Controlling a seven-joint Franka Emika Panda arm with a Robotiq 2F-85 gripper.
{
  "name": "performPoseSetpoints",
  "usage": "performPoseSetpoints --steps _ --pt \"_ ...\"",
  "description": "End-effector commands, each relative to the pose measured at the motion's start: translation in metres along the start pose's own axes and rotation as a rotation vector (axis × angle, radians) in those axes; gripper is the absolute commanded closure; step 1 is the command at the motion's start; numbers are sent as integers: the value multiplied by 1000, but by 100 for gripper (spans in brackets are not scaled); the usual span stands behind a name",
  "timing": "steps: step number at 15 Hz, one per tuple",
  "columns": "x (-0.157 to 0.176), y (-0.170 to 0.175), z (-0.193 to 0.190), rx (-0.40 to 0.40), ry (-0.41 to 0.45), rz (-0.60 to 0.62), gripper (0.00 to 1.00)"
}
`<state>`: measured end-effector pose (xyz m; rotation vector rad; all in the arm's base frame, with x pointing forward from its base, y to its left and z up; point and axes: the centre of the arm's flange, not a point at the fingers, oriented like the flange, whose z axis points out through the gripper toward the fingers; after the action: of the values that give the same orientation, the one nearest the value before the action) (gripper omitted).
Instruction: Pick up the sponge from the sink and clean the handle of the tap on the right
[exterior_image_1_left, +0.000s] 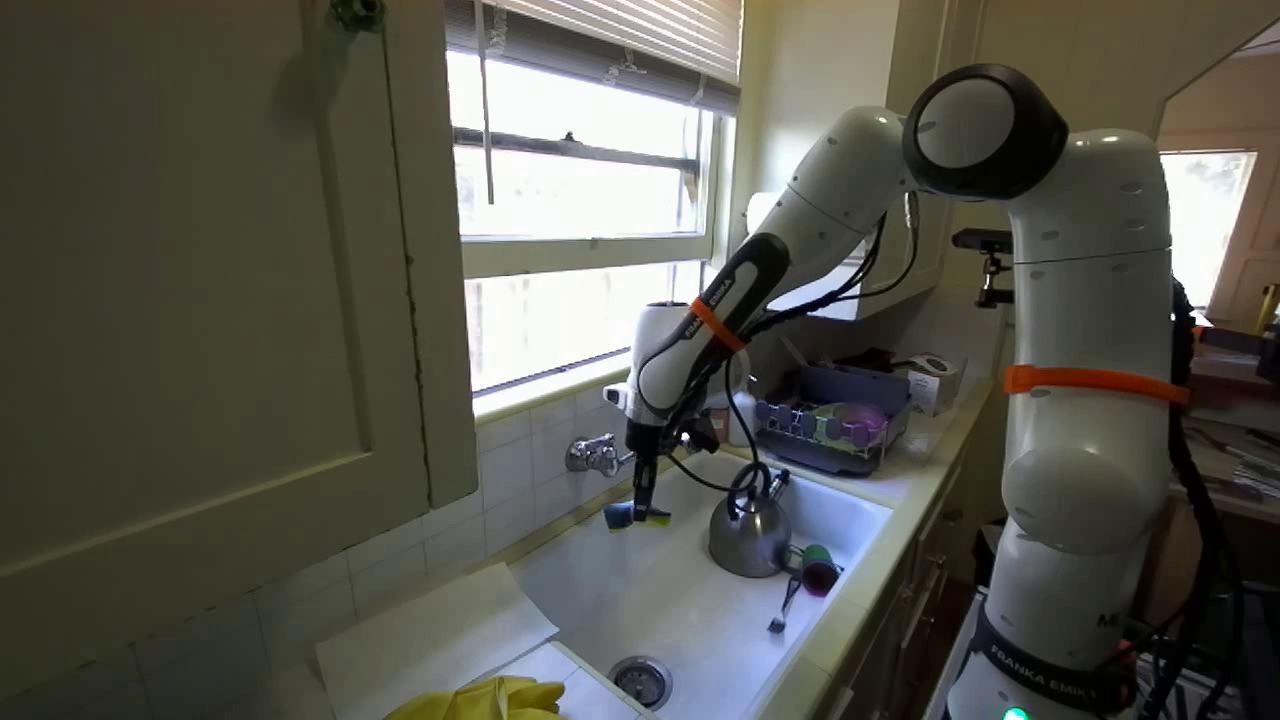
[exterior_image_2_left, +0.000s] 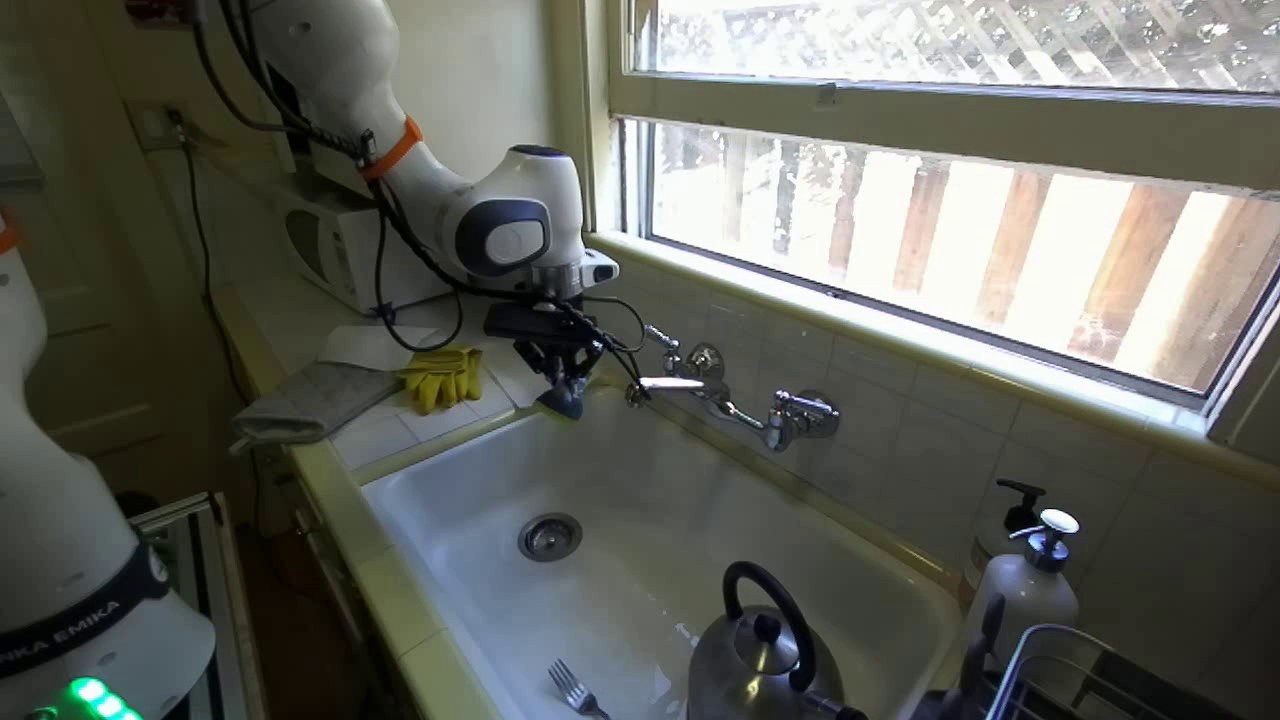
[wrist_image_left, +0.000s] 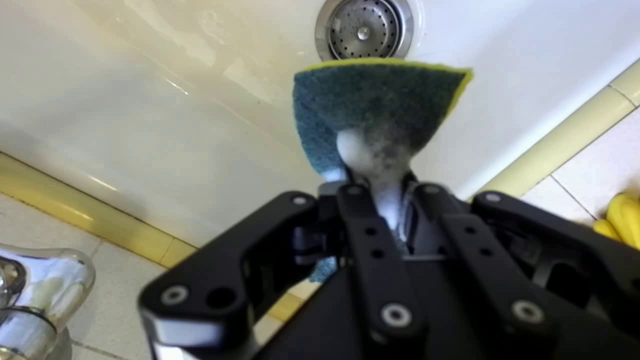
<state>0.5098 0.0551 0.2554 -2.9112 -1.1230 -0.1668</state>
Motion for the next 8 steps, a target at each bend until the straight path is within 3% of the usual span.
performPoseSetpoints --steps 1,3,5,8 --pt "-28 -7 -68 -10 92 20 96" --pt "-32 -7 -79 19 141 26 96" --pt "-25 -3 -75 53 135 23 96" --pt "-21 11 -49 169 1 20 96"
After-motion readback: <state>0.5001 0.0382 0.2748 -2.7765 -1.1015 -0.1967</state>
